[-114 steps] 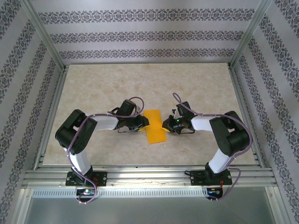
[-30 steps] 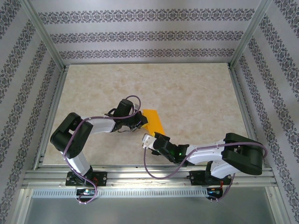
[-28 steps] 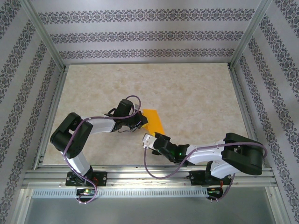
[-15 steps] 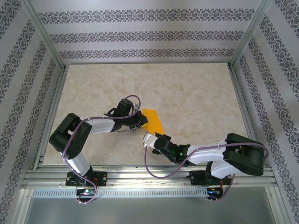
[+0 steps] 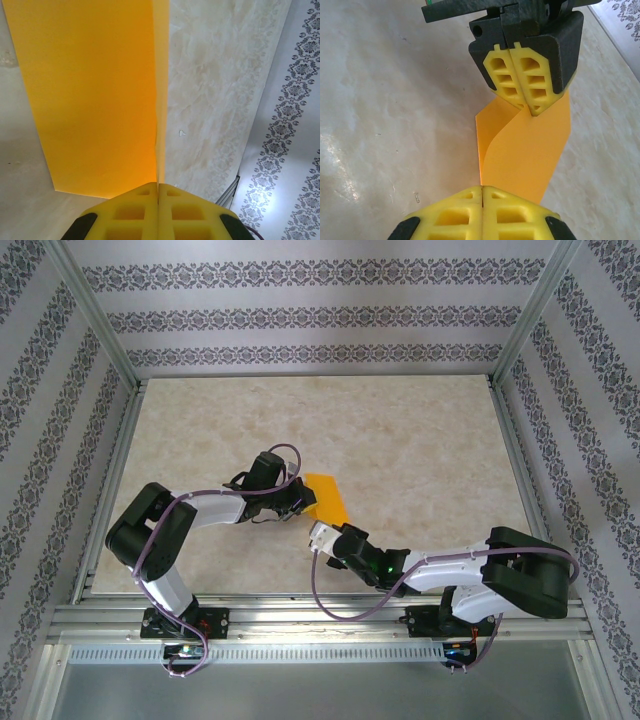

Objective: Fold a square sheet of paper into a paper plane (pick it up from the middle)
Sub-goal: Third fold the triangle at the center of the table.

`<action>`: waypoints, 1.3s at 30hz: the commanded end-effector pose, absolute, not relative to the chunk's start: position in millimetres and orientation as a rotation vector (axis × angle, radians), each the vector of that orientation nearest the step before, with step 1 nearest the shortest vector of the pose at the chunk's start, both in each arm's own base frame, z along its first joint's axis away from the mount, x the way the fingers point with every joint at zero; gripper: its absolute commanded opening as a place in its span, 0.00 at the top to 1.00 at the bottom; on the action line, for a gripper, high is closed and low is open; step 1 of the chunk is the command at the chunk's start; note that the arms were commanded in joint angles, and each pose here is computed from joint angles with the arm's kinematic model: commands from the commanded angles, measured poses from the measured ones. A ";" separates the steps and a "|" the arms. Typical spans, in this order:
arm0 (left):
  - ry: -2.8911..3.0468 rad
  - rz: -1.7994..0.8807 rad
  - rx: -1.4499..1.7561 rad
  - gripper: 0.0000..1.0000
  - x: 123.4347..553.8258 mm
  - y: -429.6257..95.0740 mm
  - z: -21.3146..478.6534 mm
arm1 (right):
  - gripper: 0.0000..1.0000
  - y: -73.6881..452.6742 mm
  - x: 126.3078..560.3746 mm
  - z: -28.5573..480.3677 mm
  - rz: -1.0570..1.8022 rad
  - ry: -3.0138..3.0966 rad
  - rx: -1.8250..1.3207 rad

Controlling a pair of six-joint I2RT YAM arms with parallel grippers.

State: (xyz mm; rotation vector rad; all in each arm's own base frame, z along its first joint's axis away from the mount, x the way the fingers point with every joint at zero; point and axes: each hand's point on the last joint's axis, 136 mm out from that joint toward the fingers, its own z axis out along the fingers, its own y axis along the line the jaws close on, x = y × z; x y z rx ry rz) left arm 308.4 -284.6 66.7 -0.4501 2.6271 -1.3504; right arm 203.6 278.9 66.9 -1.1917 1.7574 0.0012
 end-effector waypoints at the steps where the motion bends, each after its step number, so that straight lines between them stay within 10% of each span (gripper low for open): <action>1: 2.597 -1.340 -0.456 0.89 314.5 -279.3 75.2 | 1.00 272.7 206.9 69.0 0.003 1.773 -1.152; 13: 2.593 -0.979 -0.444 0.53 311.8 -226.9 89.0 | 1.00 289.6 209.1 76.9 0.293 1.913 -1.004; 39: 2.526 -0.915 -0.303 0.49 329.6 -217.5 150.1 | 1.00 312.7 206.8 87.7 1.017 2.278 -0.686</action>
